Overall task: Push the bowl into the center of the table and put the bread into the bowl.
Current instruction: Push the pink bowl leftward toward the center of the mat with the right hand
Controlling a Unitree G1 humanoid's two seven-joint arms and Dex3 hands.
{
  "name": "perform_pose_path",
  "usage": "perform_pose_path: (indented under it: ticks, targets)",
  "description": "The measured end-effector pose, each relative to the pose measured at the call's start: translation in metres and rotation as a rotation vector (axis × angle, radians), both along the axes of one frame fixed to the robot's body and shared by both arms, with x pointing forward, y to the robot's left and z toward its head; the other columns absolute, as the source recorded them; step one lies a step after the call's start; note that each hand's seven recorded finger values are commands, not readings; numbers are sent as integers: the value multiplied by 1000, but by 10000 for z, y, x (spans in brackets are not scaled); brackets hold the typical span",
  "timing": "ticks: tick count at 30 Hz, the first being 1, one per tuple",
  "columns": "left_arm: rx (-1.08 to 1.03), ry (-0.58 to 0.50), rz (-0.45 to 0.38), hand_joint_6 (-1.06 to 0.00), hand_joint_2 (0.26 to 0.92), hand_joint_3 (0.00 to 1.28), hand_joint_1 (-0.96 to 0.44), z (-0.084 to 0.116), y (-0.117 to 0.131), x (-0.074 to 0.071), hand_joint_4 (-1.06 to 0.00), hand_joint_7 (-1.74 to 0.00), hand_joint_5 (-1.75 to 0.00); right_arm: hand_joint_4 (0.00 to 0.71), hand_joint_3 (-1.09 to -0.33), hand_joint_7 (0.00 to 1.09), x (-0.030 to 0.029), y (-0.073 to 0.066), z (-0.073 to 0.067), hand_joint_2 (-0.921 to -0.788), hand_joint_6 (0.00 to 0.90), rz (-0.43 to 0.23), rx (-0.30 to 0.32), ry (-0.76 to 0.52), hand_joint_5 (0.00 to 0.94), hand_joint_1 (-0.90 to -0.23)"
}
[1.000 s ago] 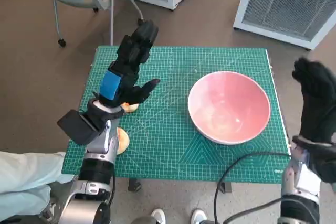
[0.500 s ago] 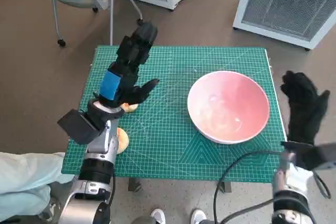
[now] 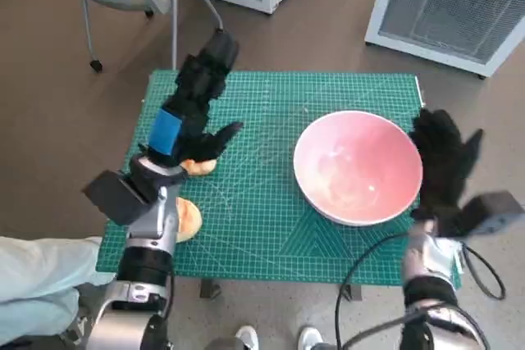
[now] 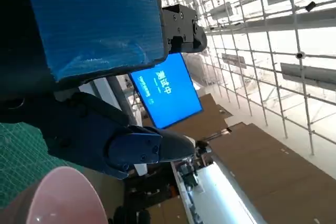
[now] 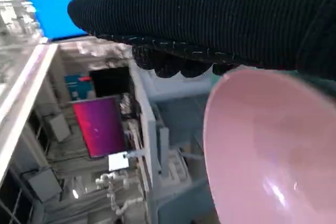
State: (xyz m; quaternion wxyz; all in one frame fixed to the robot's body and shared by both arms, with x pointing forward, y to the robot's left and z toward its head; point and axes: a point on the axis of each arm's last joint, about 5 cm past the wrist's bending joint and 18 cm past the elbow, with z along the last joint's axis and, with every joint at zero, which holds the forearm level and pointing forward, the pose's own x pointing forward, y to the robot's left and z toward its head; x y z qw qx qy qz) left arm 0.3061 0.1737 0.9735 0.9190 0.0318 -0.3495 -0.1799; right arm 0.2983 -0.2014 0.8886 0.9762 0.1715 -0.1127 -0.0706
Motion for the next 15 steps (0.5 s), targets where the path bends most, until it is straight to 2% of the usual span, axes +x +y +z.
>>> perform_pose_path:
  ticks: [6, 15]
  targets:
    - [8, -12, 13, -63, 921, 351, -676, 11, 43, -21, -150, -301, -8, -1, -780, 362, 81, 126, 33, -921, 23, 49, 64, 38, -1, -536]
    - [28, -22, 55, -101, 921, 352, -691, 2, 136, -69, -155, -228, -3, 18, -790, 359, 175, 271, 107, -921, 40, 101, 105, 71, 8, -547]
